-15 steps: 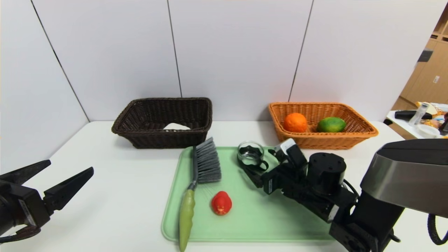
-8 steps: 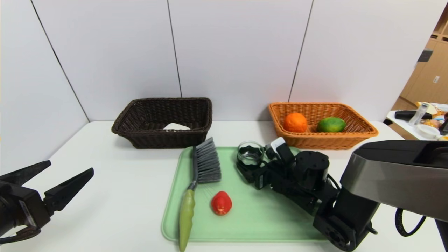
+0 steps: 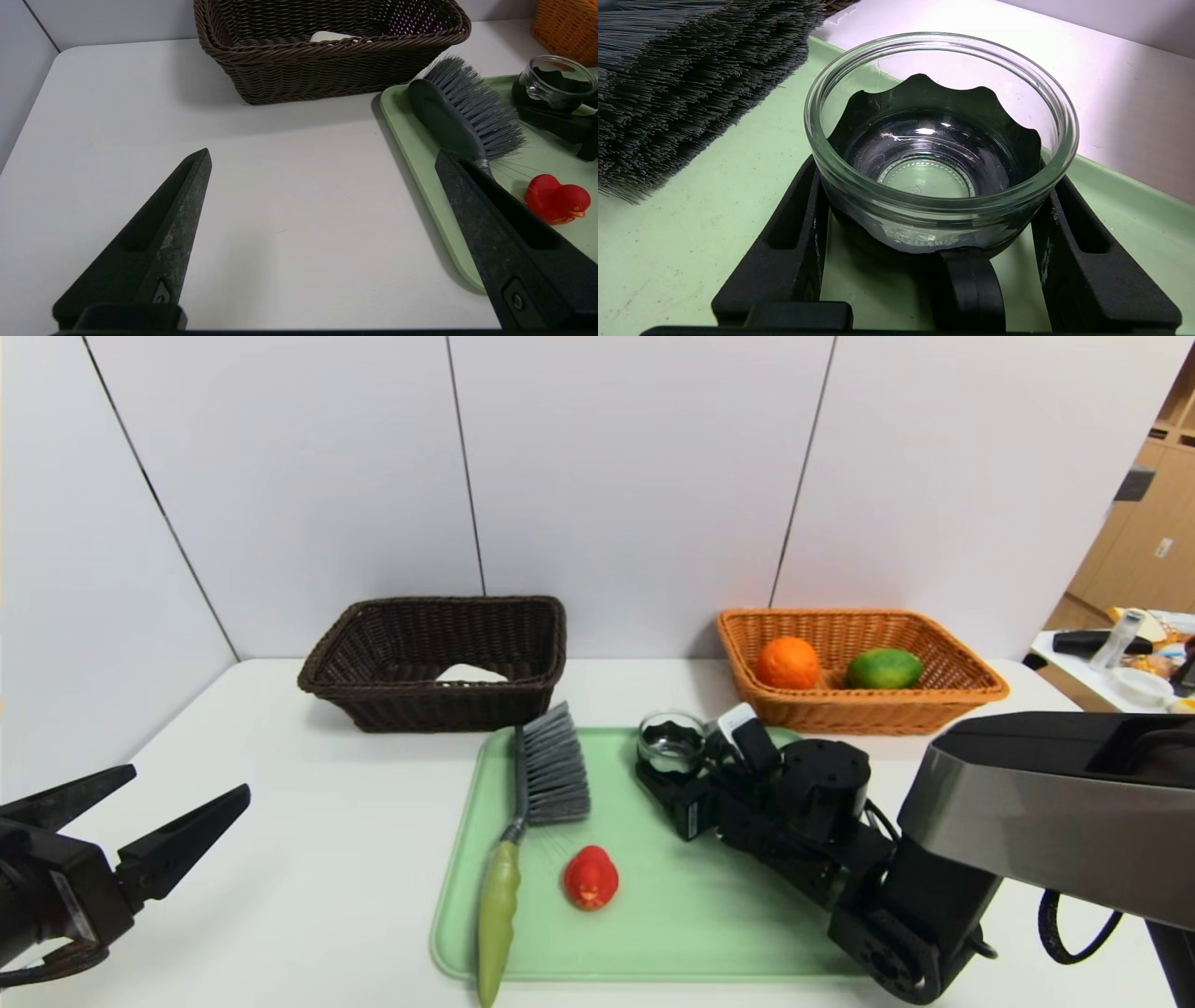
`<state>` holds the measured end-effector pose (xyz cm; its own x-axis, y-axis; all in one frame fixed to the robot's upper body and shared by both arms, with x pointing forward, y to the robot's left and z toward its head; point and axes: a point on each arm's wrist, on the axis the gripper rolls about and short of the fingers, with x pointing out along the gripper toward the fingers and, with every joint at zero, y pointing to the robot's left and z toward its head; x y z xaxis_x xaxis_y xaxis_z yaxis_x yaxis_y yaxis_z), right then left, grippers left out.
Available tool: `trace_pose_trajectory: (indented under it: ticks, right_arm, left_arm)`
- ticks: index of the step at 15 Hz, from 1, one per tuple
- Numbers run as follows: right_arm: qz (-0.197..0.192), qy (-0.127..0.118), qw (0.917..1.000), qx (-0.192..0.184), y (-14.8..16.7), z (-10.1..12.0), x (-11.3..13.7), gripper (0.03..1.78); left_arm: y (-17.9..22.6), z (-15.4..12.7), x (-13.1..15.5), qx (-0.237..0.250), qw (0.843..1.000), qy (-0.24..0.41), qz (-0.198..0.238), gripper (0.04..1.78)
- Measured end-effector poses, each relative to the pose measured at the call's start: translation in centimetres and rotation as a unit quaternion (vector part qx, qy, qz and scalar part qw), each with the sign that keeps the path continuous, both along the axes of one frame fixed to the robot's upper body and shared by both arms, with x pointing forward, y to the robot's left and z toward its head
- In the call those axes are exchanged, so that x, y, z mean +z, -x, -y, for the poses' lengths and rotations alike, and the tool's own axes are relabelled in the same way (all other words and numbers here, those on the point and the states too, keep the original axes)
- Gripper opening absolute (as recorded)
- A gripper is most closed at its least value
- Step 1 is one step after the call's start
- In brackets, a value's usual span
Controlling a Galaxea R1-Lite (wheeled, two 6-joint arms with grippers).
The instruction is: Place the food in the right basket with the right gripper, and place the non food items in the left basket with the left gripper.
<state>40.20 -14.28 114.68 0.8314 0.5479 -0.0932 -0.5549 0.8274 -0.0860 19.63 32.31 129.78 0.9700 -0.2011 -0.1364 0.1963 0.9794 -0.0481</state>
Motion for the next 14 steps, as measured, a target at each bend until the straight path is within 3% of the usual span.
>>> trace_pose_trajectory:
  ticks: [4, 7, 12, 14]
  right_arm:
    - [0.004, 0.001, 1.0, 0.0, 0.0, 0.0, 0.3, 1.19]
    - [0.032, -0.011, 0.9994, 0.003, 0.2, -0.1, 2.2, 1.19]
    - [0.125, -0.054, 0.9905, 0.018, 0.7, -0.8, 9.1, 1.19]
    - [0.139, -0.063, 0.988, 0.024, 0.6, -1.5, 12.1, 1.19]
  left_arm:
    - [0.0, 0.0, 0.1, 0.0, 1.0, -0.001, 0.001, 1.69]
    - [0.0, 0.0, 0.1, 0.0, 1.0, -0.001, 0.002, 1.69]
    - [0.0, 0.0, 0.0, 0.0, 1.0, -0.001, 0.001, 1.69]
    - [0.0, 0.0, 0.1, 0.0, 1.0, 0.0, 0.002, 1.69]
